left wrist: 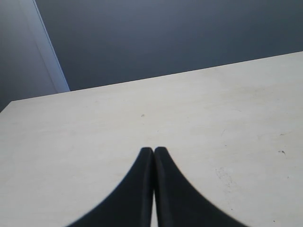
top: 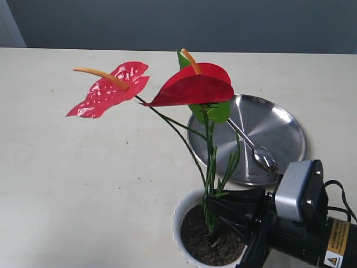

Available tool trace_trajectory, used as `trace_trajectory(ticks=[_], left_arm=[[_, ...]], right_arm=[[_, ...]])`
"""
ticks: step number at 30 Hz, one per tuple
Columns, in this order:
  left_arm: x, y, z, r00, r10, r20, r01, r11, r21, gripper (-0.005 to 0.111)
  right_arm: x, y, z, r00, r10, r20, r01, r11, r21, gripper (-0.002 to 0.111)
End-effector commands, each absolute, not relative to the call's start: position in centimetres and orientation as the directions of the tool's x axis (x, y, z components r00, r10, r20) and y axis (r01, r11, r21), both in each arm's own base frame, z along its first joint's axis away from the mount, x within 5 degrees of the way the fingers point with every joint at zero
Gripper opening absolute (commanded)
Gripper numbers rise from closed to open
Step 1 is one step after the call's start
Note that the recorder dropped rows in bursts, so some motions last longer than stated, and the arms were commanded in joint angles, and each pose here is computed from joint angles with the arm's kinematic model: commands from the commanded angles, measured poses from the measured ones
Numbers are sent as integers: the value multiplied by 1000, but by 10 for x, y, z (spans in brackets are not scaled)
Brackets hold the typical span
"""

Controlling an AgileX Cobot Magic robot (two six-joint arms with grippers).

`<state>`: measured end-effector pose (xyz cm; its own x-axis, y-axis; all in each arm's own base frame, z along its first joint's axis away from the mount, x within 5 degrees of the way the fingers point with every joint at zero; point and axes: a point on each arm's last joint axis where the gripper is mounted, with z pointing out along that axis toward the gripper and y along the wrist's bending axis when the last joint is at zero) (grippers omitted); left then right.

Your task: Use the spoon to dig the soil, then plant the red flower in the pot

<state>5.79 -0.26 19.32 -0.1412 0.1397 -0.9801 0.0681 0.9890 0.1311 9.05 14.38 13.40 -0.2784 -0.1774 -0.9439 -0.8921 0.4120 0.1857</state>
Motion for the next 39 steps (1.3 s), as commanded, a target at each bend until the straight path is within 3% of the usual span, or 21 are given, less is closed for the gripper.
trace_trajectory(ticks=[1, 39], left_arm=[[58, -2, 194, -130, 135, -982, 64, 990, 128, 0], [57, -2, 193, -132, 135, -982, 64, 990, 128, 0]], right_arm=[[83, 140, 124, -330, -274, -903, -895, 394, 208, -1], [81, 138, 118, -440, -297, -848, -855, 427, 294, -1]])
